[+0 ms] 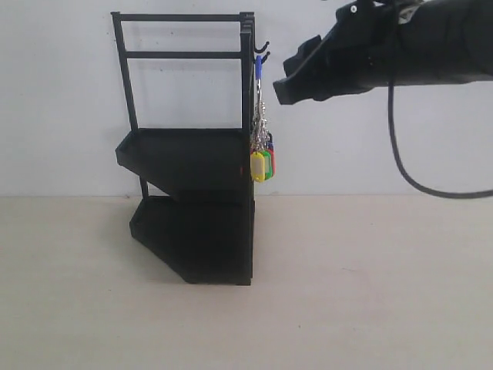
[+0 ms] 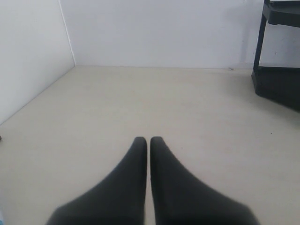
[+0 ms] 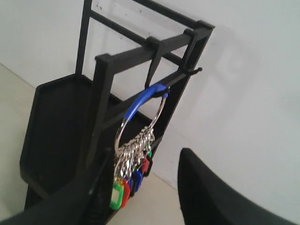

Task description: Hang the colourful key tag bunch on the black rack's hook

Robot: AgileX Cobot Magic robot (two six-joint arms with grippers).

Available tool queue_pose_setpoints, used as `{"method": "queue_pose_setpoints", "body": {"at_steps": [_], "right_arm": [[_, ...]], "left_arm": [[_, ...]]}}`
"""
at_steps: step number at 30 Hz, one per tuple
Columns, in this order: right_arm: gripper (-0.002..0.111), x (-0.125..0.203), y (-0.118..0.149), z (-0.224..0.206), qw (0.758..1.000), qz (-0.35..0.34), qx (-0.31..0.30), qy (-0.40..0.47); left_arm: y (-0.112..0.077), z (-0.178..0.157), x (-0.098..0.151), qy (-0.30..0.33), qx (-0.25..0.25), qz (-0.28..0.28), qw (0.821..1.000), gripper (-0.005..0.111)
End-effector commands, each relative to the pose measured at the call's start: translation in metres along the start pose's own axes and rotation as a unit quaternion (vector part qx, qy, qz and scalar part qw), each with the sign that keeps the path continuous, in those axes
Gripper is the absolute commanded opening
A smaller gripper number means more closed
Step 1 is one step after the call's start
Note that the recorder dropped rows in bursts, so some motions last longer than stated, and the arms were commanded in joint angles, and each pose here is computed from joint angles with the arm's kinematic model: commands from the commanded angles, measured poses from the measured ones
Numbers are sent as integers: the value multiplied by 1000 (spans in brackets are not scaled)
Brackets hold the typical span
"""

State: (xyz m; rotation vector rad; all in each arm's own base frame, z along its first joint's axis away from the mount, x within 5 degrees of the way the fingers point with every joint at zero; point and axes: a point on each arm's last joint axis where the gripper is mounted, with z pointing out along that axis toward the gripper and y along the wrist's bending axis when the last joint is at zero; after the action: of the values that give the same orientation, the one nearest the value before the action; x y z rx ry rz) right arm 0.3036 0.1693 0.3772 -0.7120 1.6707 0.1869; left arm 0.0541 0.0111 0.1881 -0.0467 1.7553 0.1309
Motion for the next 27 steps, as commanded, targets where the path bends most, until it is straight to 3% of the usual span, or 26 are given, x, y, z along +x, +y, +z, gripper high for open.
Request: {"method": "queue_pose_setpoints", "body": {"at_steps": [1,11,17,27], "right_arm": [[42,3,2,-32,1000,5,-3,1],[42,14,13,-115,996,78,-31,19],[42,24,23,-163,985,149,-64,66],[42,44,43,-240,956,182,-137,187]], "left_arm": [[0,0,-1,-4,3,-2,1000,4],[0,0,-1,-4,3,-2,1000,4],[0,0,-1,-4,3,-2,1000,4],[0,0,-1,-4,3,-2,1000,4]]}}
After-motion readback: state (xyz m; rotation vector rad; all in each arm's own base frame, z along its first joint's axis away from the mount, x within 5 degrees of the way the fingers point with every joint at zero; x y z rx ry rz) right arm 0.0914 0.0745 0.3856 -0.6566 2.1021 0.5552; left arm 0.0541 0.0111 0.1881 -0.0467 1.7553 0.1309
